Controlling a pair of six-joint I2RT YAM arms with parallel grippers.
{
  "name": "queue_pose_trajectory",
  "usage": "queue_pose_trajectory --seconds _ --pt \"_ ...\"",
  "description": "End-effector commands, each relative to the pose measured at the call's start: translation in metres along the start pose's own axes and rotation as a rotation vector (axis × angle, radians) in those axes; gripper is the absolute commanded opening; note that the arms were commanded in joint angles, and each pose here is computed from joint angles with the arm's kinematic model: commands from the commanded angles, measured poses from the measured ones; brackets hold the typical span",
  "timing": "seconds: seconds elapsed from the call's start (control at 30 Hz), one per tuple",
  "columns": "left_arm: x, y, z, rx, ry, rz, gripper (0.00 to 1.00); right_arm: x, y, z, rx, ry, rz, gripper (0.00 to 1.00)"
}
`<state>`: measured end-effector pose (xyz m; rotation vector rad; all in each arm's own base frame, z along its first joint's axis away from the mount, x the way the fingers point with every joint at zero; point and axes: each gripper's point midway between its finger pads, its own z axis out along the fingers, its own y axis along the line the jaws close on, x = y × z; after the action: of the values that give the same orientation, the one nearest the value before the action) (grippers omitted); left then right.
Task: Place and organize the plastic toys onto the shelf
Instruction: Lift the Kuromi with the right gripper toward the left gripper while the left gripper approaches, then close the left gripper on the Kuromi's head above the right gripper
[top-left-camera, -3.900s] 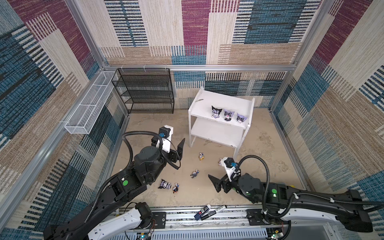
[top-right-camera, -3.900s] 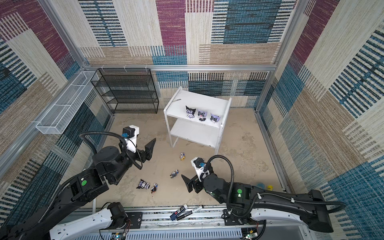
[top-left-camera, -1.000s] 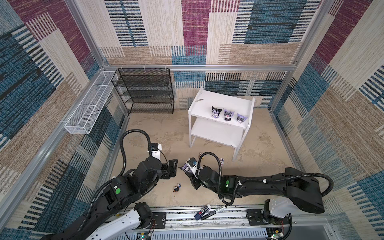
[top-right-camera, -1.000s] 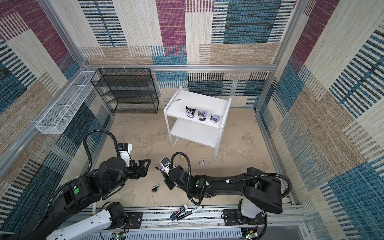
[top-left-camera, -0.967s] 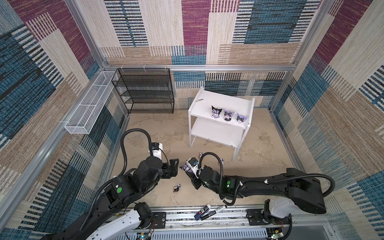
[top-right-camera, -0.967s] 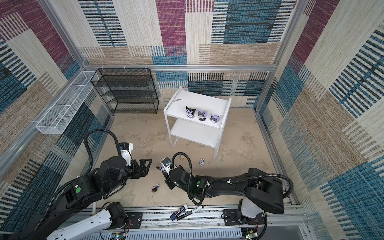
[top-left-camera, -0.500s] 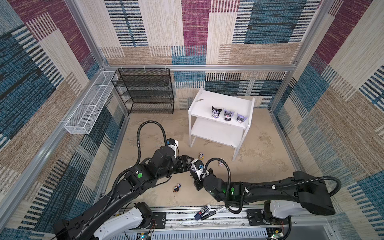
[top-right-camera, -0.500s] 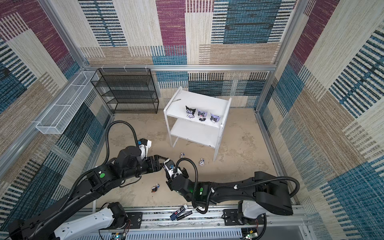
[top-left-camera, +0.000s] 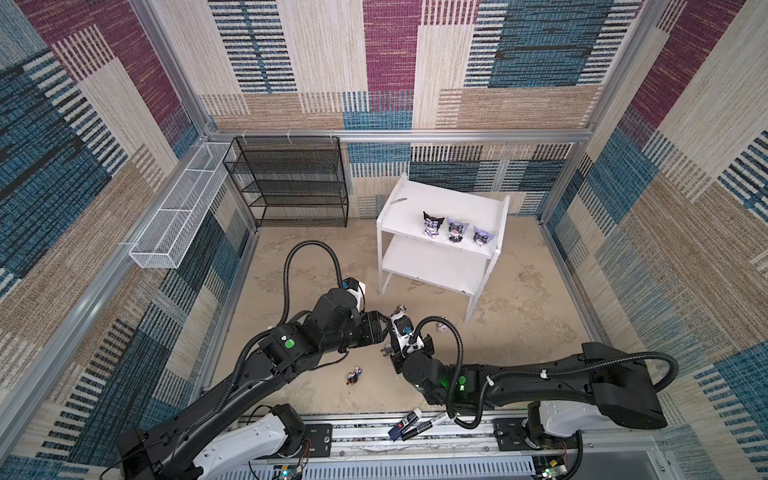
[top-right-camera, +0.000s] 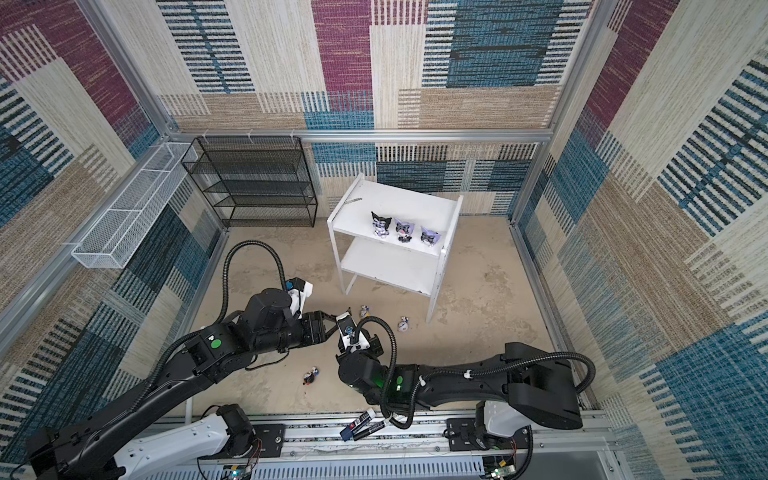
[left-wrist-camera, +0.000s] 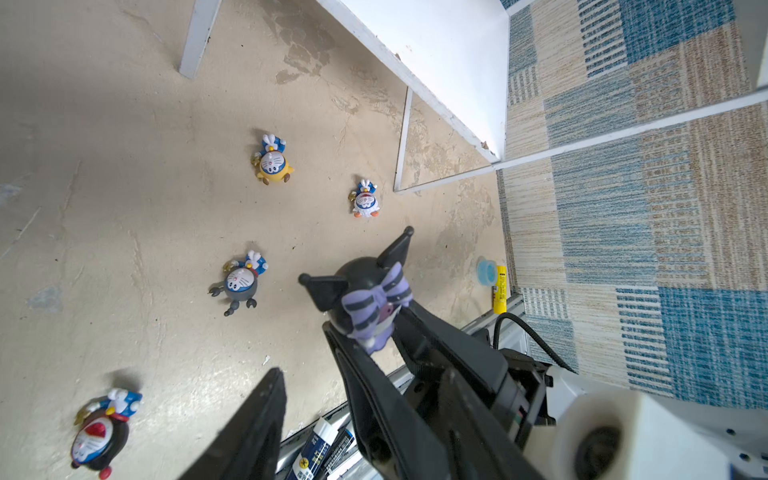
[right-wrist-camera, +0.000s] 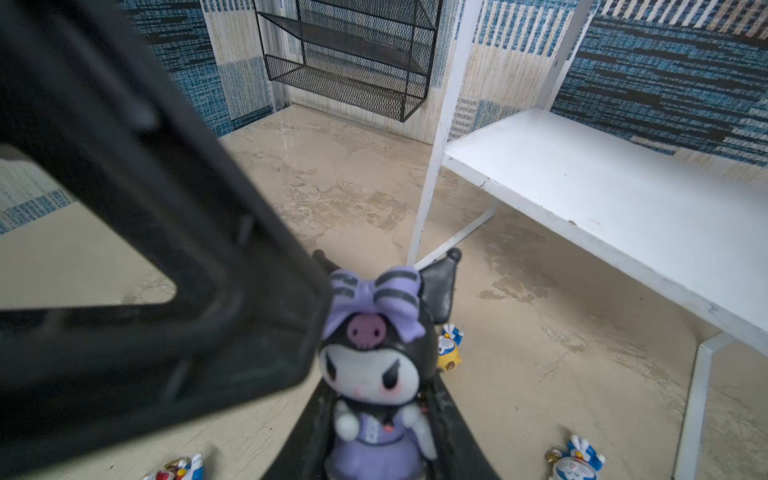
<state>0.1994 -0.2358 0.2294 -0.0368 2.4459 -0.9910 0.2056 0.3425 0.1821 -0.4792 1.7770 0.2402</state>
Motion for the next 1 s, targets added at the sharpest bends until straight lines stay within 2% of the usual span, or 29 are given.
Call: queue_pose_trajectory --seconds 0.0,0.53,0.97 --pt "-0.005 -0.013 0.002 0.051 -0.004 -0.015 0.57 -0.010 0.001 0.000 0.011 -0.035 0.018 0.00" --pt "-0.003 -0.008 0.025 -0.002 0.044 -0.015 0.50 -0.009 0.004 -0.003 0.003 -0.084 -0.059 0.00" --pt "-0.004 -0.004 0.035 -0.024 0.050 -0.025 0.38 -0.007 0.001 -0.005 0.023 -0.092 -0.082 0.00"
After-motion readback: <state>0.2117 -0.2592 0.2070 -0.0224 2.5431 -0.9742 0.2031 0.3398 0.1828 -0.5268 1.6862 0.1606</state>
